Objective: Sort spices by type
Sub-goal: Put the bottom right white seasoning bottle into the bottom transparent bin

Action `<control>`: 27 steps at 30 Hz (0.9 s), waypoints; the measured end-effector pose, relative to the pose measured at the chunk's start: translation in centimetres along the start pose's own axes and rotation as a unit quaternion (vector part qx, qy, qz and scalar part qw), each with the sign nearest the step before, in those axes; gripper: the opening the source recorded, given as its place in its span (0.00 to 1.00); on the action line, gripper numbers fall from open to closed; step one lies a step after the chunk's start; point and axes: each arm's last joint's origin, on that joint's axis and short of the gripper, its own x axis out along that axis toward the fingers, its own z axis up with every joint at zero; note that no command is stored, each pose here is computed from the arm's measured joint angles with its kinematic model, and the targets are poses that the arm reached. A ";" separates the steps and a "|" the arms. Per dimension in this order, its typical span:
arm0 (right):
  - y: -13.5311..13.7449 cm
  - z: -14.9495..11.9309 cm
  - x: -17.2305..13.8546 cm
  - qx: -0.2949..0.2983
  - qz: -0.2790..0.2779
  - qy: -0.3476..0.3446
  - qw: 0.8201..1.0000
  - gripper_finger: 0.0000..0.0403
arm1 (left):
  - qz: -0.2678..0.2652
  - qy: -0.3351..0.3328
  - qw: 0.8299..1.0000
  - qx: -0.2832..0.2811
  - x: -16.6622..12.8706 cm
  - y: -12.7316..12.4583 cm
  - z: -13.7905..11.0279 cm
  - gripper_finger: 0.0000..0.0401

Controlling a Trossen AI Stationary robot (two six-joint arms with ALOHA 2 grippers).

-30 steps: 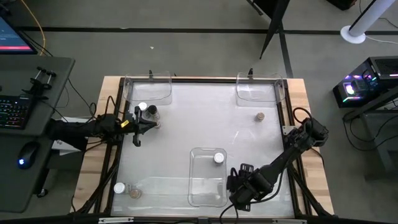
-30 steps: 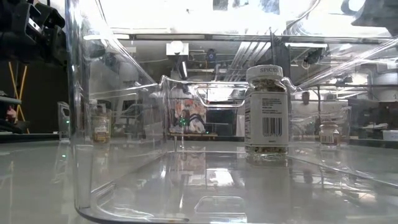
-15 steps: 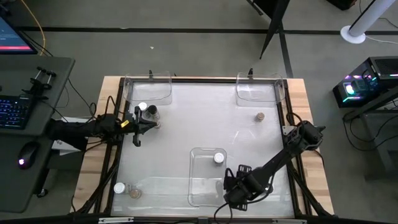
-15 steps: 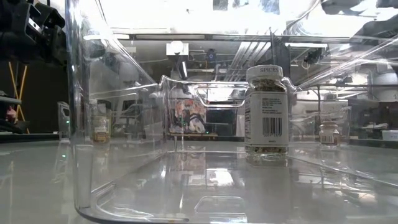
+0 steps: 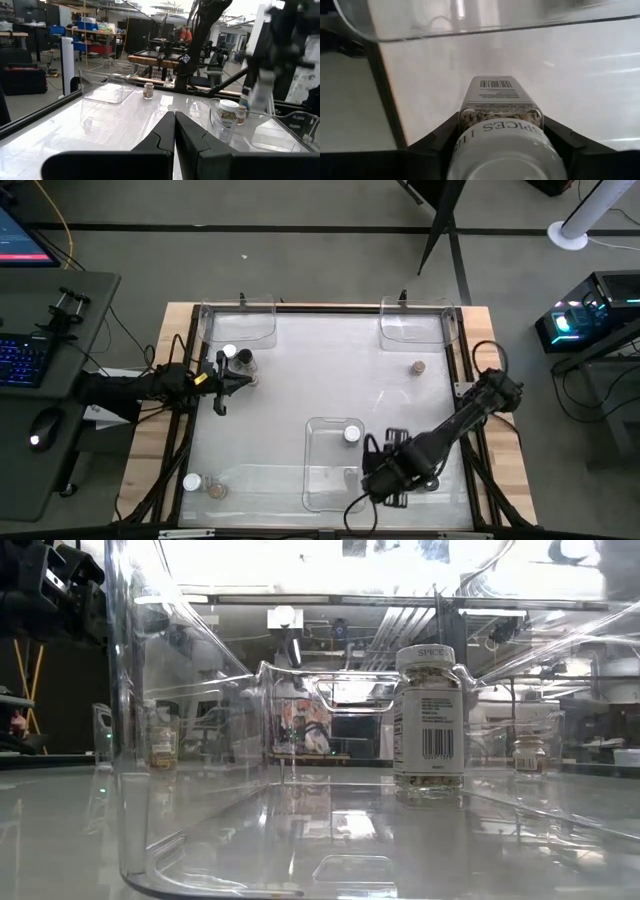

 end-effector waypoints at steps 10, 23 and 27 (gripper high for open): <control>-5.4 7.1 -6.0 -0.029 0.026 -0.208 0.977 0.48 | 0.000 0.000 1.000 0.000 0.0 0.0 0.0 0.00; -8.1 13.0 1.6 -0.088 0.041 -0.124 0.987 0.48 | 0.000 0.000 1.000 0.000 0.0 0.0 0.0 0.00; -7.9 13.3 3.7 -0.099 0.029 -0.085 0.991 0.48 | 0.000 0.000 1.000 0.000 0.0 0.0 0.0 0.00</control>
